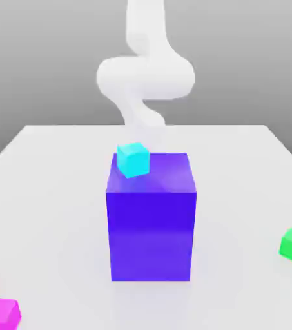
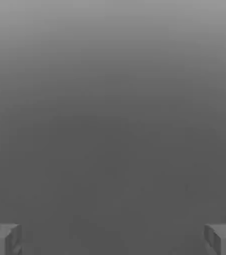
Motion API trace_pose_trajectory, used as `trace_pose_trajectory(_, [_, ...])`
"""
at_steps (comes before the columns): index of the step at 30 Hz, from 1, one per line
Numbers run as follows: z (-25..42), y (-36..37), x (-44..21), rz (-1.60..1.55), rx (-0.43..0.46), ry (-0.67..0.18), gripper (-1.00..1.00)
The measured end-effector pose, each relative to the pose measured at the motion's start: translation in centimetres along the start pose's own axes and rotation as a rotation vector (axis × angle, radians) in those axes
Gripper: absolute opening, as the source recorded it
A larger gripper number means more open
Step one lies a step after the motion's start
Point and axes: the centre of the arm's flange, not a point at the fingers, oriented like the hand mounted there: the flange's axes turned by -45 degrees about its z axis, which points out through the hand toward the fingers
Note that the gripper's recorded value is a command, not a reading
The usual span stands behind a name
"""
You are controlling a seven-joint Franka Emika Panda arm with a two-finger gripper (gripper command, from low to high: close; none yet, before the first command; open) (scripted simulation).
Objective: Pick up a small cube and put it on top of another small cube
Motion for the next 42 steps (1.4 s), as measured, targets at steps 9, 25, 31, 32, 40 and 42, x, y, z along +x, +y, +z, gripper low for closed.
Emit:
trace_pose_trajectory(9, [15.3, 6.8, -1.1, 0.031, 0.047, -0.218, 0.00])
trace_pose_trajectory(25, [37.4, 19.6, -14.9, 0.082, 0.003, -0.574, 0.00])
trace_pose_trajectory(31, [42.4, 24.5, -22.8, 0.080, -0.051, -0.708, 0.00])
trace_pose_trajectory(32, [43.3, 25.0, -24.0, 0.078, -0.057, -0.721, 0.00])
trace_pose_trajectory(40, [47.4, 25.6, -28.2, 0.077, -0.061, -0.735, -1.00])
trace_pose_trajectory(42, [47.9, 25.6, -28.7, 0.077, -0.061, -0.735, -1.00])
